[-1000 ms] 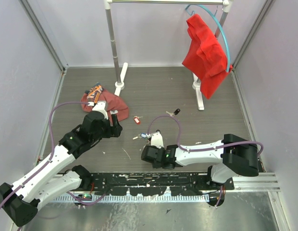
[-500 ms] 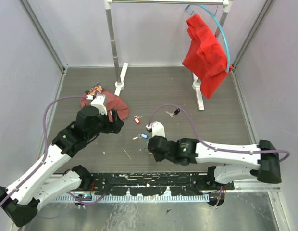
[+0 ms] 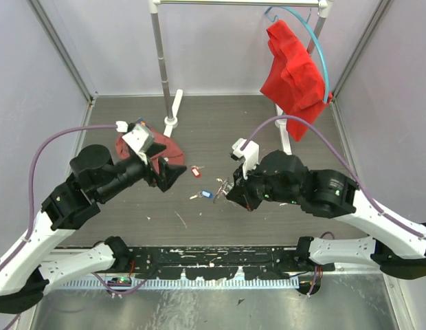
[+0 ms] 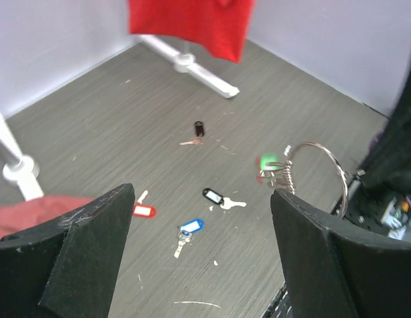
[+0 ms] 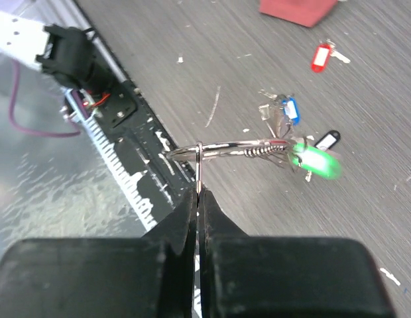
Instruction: Put the keys on the keyring
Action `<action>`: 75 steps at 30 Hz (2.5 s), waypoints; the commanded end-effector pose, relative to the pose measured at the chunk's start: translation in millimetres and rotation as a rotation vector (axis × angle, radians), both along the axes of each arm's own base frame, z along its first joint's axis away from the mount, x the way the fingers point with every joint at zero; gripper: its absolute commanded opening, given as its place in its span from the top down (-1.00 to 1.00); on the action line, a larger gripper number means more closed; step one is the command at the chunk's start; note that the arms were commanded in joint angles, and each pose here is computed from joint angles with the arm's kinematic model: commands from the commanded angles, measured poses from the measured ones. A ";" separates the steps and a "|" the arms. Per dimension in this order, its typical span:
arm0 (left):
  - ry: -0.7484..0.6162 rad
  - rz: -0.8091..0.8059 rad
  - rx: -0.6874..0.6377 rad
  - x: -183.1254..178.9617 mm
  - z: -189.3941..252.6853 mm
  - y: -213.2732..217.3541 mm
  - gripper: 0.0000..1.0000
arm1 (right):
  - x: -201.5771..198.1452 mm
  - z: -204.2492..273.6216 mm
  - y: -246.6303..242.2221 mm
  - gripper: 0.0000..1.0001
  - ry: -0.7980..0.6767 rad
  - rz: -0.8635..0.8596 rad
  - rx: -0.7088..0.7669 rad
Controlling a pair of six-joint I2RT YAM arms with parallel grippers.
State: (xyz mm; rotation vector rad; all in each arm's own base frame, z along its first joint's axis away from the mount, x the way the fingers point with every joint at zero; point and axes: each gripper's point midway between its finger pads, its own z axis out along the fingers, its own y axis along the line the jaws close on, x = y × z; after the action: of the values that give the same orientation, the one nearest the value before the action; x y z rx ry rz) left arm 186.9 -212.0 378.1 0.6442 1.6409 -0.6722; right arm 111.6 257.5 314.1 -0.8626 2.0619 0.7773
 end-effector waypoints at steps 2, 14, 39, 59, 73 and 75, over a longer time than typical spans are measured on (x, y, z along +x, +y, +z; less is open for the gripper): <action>-0.218 -0.205 0.050 -31.2 26.9 -22.4 -0.80 | -31.3 35.6 6.6 0.99 0.024 0.214 0.052; -0.372 -0.298 0.145 -53.0 39.8 -30.4 -0.77 | 10.0 37.3 6.2 0.99 0.251 0.156 0.090; -0.608 -0.428 0.346 -72.4 1.4 -99.7 -0.70 | -1.6 46.9 7.8 0.98 0.328 0.242 0.142; -0.762 -0.421 0.559 -86.8 -21.2 -116.3 -0.02 | -18.2 55.8 3.5 0.99 0.352 0.294 0.173; -0.822 -0.415 0.639 -90.7 -33.3 -121.6 0.23 | -24.0 59.0 3.1 0.99 0.367 0.318 0.184; -0.826 -0.412 0.643 -90.2 -33.7 -121.5 0.27 | -24.9 58.8 2.4 0.99 0.371 0.317 0.182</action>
State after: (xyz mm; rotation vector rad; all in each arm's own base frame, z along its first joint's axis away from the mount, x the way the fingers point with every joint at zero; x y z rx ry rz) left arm 94.0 -334.0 344.0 1.5315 0.9261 -0.1185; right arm 94.7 261.5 345.1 -0.9856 2.2712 1.3067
